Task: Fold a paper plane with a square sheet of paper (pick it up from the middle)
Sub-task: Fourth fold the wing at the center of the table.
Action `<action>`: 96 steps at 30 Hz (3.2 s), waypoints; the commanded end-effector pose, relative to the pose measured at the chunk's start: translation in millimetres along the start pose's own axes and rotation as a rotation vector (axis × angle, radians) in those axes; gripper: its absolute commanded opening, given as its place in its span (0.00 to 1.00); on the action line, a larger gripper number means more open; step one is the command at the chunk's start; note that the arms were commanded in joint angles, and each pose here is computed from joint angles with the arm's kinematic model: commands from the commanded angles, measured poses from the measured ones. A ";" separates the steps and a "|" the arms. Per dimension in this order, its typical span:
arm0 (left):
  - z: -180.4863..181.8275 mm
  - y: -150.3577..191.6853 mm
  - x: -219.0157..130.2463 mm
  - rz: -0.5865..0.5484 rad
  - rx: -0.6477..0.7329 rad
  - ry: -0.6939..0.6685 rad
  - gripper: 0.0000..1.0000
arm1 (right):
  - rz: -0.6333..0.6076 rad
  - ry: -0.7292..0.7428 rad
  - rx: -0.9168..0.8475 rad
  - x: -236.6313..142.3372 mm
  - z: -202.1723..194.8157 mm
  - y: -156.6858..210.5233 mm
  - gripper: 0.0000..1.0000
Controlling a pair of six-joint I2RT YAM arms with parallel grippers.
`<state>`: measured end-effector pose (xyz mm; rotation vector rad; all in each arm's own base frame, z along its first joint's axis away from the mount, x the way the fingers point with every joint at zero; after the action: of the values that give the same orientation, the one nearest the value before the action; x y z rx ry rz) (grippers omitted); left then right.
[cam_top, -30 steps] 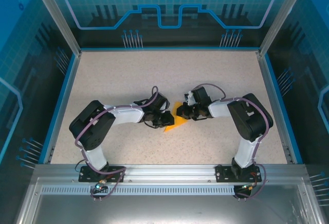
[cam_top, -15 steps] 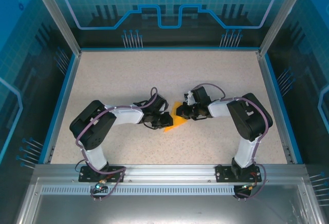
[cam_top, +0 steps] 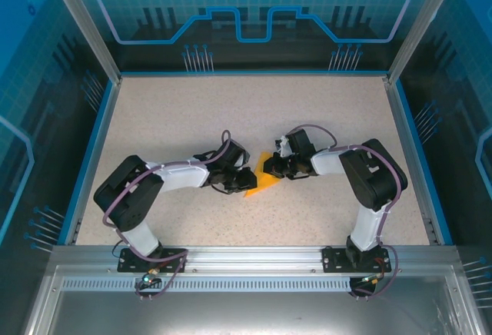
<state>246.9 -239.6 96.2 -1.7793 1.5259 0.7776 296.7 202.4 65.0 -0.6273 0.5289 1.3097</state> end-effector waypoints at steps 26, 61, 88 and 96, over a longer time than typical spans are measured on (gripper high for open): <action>34.2 16.6 8.7 0.071 -0.065 -0.142 0.18 | 0.100 0.206 0.089 15.5 -48.1 27.4 0.08; 15.8 21.6 -13.2 0.060 -0.027 -0.012 0.21 | 0.108 0.212 0.095 17.2 -51.5 28.6 0.08; 8.5 14.4 -17.9 -0.013 -0.006 0.048 0.05 | 0.116 0.218 0.106 18.7 -54.8 30.9 0.07; 17.0 2.5 1.2 -0.032 -0.027 -0.029 0.00 | 0.115 0.215 0.105 18.7 -53.8 30.9 0.07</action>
<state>237.7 -227.5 91.8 -1.8058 1.5091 0.7738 298.6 204.7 63.3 -0.6086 0.5256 1.3304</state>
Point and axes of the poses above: each hand's point on the last joint's axis, 136 mm out from that joint toward the fingers, its own x axis out along the fingers, its own z axis along the line the jaws close on, y = z × x, the point moved 8 cm from there along -x, back along the fingers
